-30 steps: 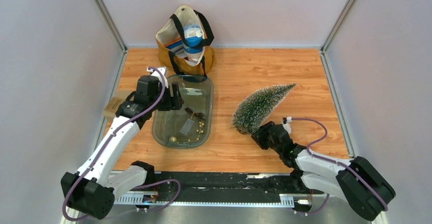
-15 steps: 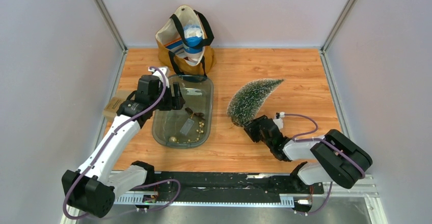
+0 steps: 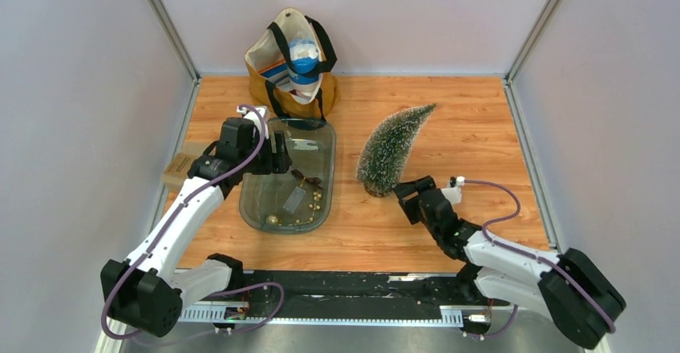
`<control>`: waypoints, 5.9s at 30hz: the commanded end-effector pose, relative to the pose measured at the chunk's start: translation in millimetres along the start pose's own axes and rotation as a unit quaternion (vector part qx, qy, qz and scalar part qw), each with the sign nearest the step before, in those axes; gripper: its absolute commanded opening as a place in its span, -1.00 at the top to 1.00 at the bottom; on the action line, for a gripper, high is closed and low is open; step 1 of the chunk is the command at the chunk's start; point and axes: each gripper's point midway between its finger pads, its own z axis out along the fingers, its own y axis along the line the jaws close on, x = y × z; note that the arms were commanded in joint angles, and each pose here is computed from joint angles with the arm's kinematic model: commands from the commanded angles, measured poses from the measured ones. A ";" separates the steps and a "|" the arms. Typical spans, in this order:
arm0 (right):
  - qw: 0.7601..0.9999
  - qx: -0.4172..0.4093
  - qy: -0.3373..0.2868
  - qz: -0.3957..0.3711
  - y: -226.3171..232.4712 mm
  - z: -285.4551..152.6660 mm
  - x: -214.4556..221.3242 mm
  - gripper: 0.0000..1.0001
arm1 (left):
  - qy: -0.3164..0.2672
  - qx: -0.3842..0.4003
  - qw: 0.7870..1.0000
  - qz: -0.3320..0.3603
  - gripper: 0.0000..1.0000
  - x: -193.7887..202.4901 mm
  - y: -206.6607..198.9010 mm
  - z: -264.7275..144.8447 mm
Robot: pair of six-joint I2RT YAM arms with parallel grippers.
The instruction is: Decorate the small christmas tree
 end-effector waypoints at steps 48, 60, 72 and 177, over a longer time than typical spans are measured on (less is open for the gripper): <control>0.981 0.009 -0.170 -0.090 -21.4 -101.8 -99.9 -0.40 | 0.252 -0.114 0.949 0.153 -0.19 136.0 28.0 101.1; 0.975 -0.020 -0.193 -0.106 14.3 -127.6 -118.3 -0.39 | 0.144 -0.069 0.971 0.177 0.79 34.7 -14.1 28.1; 0.969 -0.115 -0.127 -0.175 122.9 -228.1 -132.3 -0.30 | -0.041 0.004 0.981 0.187 0.79 -123.2 -80.6 -155.6; 0.714 -0.186 0.292 -0.609 164.3 62.9 260.3 1.00 | -0.174 0.129 0.975 0.054 0.83 -78.7 -84.4 -249.3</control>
